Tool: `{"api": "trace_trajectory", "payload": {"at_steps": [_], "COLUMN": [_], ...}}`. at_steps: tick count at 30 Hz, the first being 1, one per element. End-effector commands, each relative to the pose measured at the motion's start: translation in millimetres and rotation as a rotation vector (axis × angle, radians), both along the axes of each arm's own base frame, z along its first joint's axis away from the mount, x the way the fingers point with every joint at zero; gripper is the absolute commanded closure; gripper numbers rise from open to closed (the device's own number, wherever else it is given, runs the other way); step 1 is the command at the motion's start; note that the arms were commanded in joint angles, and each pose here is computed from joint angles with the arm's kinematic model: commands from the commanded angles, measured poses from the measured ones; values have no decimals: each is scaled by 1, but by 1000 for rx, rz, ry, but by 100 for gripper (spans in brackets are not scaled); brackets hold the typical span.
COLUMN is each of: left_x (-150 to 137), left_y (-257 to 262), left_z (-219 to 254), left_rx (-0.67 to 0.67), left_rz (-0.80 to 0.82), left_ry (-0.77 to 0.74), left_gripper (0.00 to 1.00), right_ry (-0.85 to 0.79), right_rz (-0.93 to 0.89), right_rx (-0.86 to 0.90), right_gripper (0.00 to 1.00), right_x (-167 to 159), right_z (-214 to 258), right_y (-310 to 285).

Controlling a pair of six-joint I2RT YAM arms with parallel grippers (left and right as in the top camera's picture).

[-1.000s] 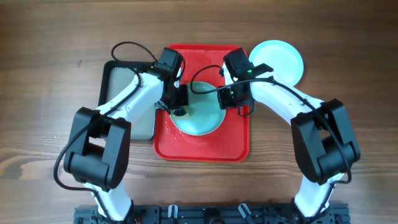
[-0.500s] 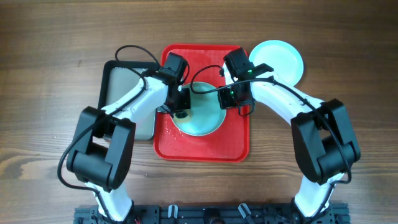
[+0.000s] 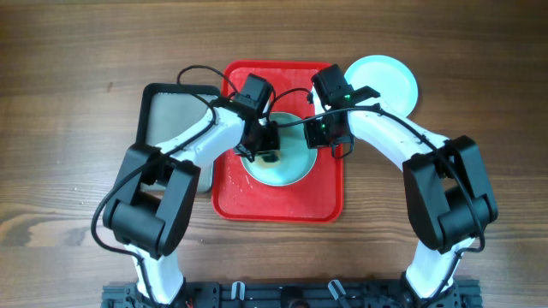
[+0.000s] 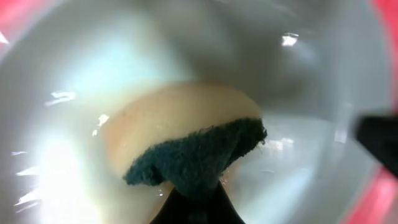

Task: Clean dirty plates on tray and stack at the side
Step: 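Scrub the light-blue plate with the sponge while right gripper holds rim, then keep scrubbing the plate's inner surface with the sponge, right gripper holding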

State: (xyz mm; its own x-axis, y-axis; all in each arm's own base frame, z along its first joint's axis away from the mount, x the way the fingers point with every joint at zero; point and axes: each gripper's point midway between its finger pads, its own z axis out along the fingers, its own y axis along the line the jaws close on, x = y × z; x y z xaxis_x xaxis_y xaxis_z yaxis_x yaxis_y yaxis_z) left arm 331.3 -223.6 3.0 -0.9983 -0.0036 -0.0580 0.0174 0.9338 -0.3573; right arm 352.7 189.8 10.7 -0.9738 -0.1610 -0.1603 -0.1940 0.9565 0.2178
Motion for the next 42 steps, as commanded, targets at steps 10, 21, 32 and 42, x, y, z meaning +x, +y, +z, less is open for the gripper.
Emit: {"api": "trace_trajectory", "payload": {"at_steps": [10,21,32,42], "left_x": [-43,24,23,-3], "left_y": [-51,8,60,52], "left_z": [-20,103,95,40], "left_rx": [-247,-307,-21,122], "left_rz": [-107,36,135,180], "left_ry": [178,-91,-148,27], "left_gripper": [96,96,96,96], "right_ry": [16,13,9,10], "right_rz": [46,49,49,49], "right_rx": [48,48,50,49], "right_gripper": [96,96,96,96], "right_x": [-9,-8,-7,-7], "right_z": [1,1,1,1], "right_y": [14,14,15,15]}}
